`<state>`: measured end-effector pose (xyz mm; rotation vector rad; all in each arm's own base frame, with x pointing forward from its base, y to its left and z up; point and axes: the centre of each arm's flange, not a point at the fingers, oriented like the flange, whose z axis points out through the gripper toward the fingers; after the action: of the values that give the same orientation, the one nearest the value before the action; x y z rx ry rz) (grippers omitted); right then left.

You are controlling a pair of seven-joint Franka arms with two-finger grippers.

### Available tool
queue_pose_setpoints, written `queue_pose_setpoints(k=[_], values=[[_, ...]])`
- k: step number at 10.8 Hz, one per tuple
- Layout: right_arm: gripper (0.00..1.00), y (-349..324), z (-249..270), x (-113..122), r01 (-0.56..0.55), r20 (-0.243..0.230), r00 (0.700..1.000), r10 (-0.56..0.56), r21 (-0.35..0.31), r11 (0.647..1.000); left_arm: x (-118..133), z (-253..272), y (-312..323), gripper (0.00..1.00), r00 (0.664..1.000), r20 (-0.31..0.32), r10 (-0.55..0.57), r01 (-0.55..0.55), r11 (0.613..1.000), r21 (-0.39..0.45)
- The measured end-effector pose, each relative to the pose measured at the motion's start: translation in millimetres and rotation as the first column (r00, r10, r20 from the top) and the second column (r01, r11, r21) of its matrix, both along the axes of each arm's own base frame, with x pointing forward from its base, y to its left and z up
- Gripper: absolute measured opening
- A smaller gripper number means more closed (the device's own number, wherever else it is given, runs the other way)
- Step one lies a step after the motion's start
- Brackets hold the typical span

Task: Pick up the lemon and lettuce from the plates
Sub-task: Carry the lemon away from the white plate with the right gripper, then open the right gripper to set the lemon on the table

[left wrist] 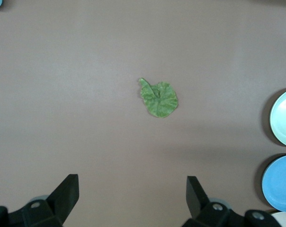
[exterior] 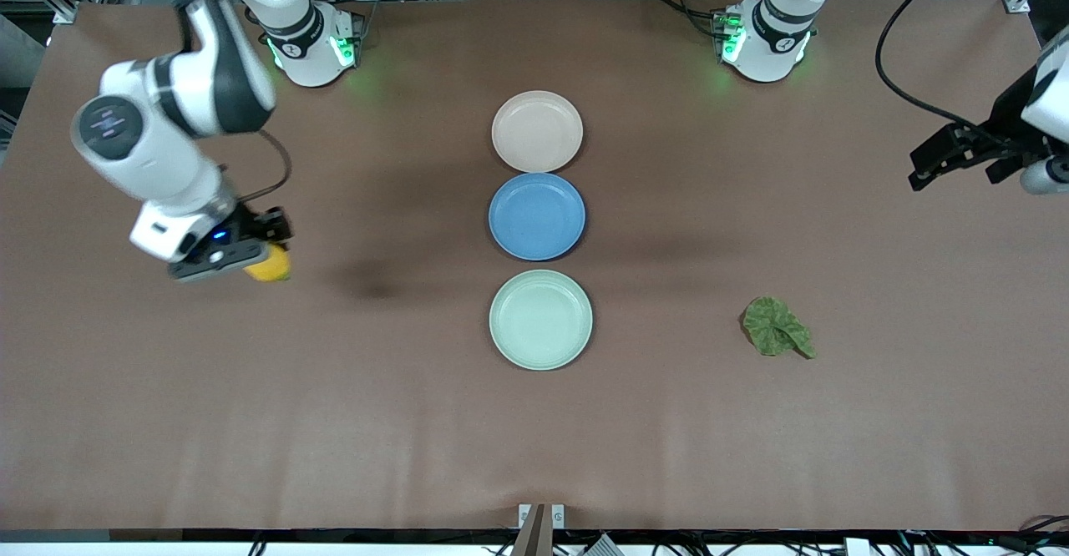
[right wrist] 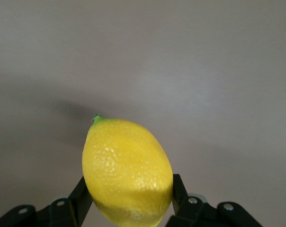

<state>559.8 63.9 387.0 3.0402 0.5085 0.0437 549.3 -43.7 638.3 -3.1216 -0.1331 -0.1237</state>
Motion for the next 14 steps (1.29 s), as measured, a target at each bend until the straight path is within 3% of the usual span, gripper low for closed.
queue_pose_setpoints(k=[3, 6, 8, 11, 14], values=[[0.71, -67, -50, 17, -0.046, -0.008, 0.999, 0.046, 0.035, 0.998, -7, 5, 0, 1.00, 1.000, 0.009, 0.004, -0.004, 1.000, 0.001], [0.71, -92, -108, 34, -0.082, 0.016, 0.997, 0.082, 0.045, 0.996, -6, 8, 0, 1.00, 1.000, 0.025, 0.004, -0.004, 1.000, 0.000], [0.71, -110, -138, 46, -0.072, 0.013, 0.997, 0.071, 0.054, 0.996, -7, 13, 1, 1.00, 0.999, 0.036, 0.004, -0.004, 1.000, 0.000], [0.71, -119, -176, 62, -0.051, 0.046, 0.998, 0.049, 0.052, 0.997, -8, 18, -1, 1.00, 0.999, 0.045, 0.002, -0.002, 1.000, -0.001], [0.84, -122, -185, 66, 0.007, 0.044, 0.999, -0.011, 0.095, 0.995, -9, 18, -1, 1.00, 0.999, 0.039, 0.003, -0.002, 1.000, -0.011]])
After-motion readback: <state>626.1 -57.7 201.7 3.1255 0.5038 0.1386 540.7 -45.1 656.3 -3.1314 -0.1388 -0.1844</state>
